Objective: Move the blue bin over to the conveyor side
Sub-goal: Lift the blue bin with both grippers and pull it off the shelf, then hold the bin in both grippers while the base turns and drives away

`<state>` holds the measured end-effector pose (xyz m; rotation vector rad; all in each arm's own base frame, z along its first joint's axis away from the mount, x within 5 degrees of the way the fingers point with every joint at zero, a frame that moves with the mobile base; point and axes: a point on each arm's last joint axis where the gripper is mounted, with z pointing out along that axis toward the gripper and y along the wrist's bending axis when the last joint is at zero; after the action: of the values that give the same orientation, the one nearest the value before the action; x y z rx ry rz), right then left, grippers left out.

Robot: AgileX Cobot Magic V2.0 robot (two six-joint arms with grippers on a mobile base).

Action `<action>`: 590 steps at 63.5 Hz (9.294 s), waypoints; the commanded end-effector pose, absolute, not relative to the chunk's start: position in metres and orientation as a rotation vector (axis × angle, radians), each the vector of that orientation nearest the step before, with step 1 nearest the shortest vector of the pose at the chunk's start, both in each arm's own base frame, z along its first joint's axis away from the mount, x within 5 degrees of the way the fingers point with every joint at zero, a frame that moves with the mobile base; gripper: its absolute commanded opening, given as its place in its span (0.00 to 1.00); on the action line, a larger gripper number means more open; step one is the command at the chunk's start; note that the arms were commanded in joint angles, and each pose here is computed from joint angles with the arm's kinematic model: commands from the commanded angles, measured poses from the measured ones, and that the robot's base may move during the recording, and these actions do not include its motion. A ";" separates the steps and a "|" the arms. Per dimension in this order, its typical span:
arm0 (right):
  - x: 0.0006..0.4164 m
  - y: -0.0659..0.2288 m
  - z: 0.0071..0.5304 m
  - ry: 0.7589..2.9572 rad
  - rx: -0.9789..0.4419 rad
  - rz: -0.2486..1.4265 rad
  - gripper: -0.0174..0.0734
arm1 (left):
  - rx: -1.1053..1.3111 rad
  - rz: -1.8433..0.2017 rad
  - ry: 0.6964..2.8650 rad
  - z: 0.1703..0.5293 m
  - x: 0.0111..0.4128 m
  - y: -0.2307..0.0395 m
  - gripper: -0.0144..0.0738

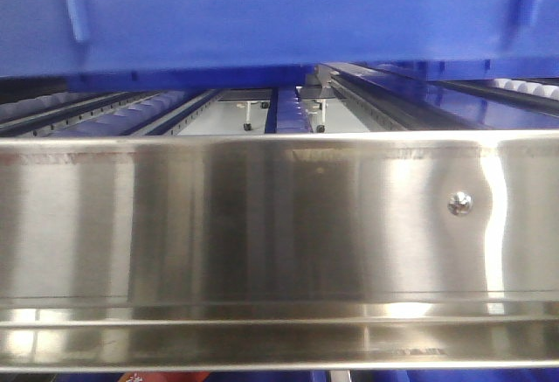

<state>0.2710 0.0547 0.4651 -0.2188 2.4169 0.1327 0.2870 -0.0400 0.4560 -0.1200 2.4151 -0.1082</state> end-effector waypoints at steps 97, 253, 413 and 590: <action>0.166 0.038 0.510 2.134 -0.178 0.206 0.10 | -0.109 -0.219 2.159 0.510 0.172 -0.027 0.14; 0.166 0.038 0.510 2.134 -0.178 0.206 0.10 | -0.110 -0.214 2.159 0.510 0.172 -0.027 0.14; 0.166 0.038 0.510 2.134 -0.178 0.206 0.10 | -0.110 -0.214 2.159 0.510 0.172 -0.027 0.14; 0.166 0.039 0.510 2.127 -0.180 0.226 0.10 | -0.122 -0.127 2.148 0.511 0.173 -0.021 0.14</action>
<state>0.1694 0.0415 0.4963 -0.1744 2.2624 0.2496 0.1771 -0.0245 0.4980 -0.1314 2.2630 -0.1587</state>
